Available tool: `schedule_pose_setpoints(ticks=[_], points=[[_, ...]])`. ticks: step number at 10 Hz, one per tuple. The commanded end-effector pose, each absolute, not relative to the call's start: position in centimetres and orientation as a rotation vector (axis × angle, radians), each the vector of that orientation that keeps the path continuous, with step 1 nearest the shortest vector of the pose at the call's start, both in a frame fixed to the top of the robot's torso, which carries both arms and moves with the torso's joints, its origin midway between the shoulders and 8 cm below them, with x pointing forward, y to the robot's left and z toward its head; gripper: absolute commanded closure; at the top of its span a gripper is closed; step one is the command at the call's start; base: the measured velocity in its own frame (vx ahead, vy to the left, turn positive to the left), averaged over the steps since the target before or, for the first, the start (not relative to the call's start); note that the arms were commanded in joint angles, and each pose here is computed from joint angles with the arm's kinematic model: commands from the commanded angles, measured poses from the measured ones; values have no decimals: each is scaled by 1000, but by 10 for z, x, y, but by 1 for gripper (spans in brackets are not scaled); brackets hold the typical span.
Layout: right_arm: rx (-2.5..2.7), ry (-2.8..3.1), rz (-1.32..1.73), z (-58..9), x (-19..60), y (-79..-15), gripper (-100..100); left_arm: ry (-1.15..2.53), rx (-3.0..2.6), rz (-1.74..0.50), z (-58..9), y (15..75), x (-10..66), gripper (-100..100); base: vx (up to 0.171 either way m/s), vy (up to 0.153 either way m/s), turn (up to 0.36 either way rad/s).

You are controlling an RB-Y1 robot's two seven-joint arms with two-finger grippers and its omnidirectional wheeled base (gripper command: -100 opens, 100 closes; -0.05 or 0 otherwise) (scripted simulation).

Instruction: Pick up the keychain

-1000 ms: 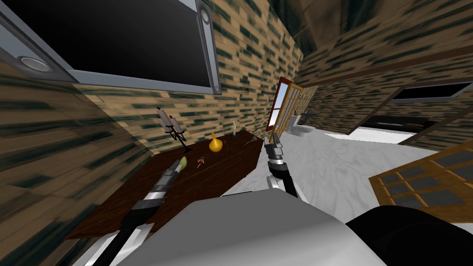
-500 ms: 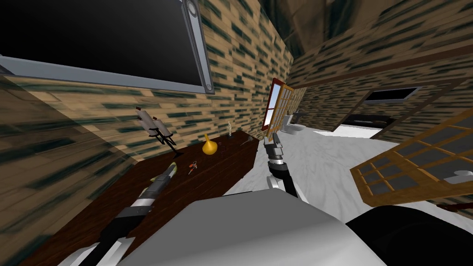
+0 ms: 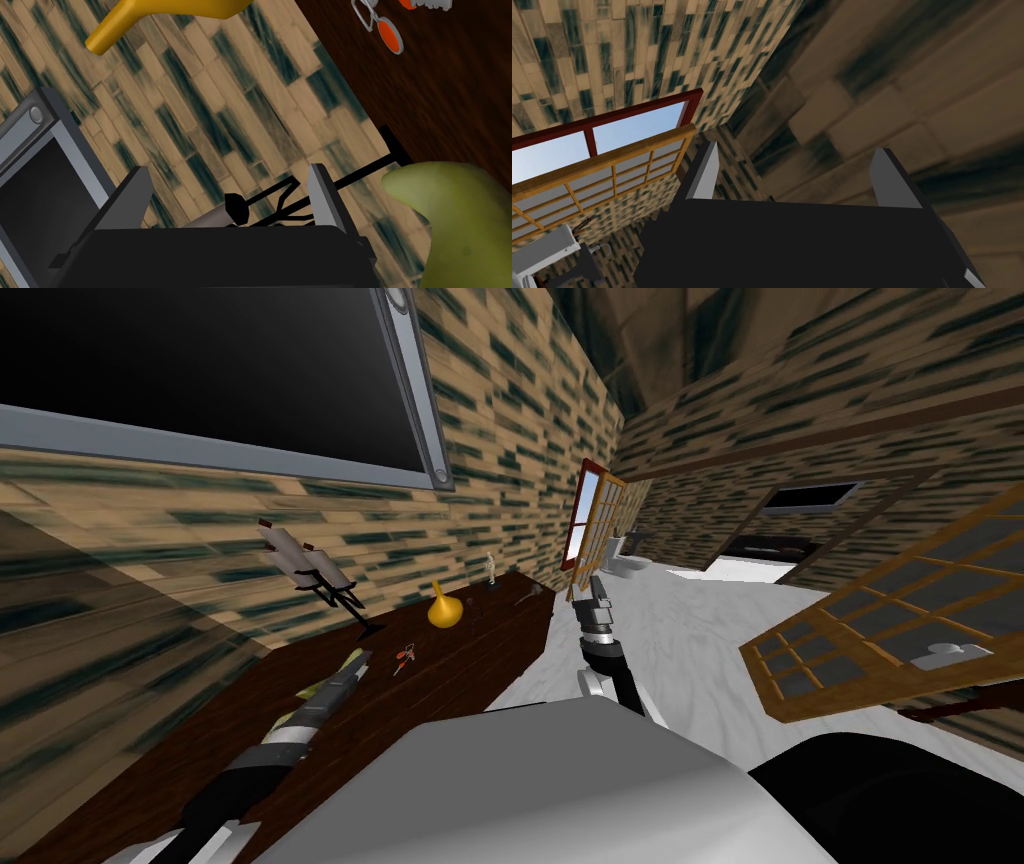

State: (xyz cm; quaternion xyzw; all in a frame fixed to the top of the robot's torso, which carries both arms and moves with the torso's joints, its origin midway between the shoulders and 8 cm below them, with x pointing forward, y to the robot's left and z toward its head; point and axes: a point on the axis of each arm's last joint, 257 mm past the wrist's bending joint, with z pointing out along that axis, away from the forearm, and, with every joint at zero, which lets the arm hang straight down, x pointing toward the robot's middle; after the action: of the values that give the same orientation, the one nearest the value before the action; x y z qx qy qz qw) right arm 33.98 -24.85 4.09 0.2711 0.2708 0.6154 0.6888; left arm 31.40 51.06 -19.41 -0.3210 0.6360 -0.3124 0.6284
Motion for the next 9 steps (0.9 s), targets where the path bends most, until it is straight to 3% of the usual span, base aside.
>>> schedule_pose_setpoints(ticks=[1, 5, 9], points=[[606, 606, 1377, 41, 340, -249, 0, 1482, -749, -688, -201, 522, 308, -100, 35, -81, 13], [606, 606, 1377, 41, 340, -249, 0, 1568, -769, -597, -215, 558, 293, -100, 50, -87, -98], [607, 606, 1377, 41, 340, -249, 0, 1617, -807, -519, -230, 589, 276, -100, 27, -39, -76]])
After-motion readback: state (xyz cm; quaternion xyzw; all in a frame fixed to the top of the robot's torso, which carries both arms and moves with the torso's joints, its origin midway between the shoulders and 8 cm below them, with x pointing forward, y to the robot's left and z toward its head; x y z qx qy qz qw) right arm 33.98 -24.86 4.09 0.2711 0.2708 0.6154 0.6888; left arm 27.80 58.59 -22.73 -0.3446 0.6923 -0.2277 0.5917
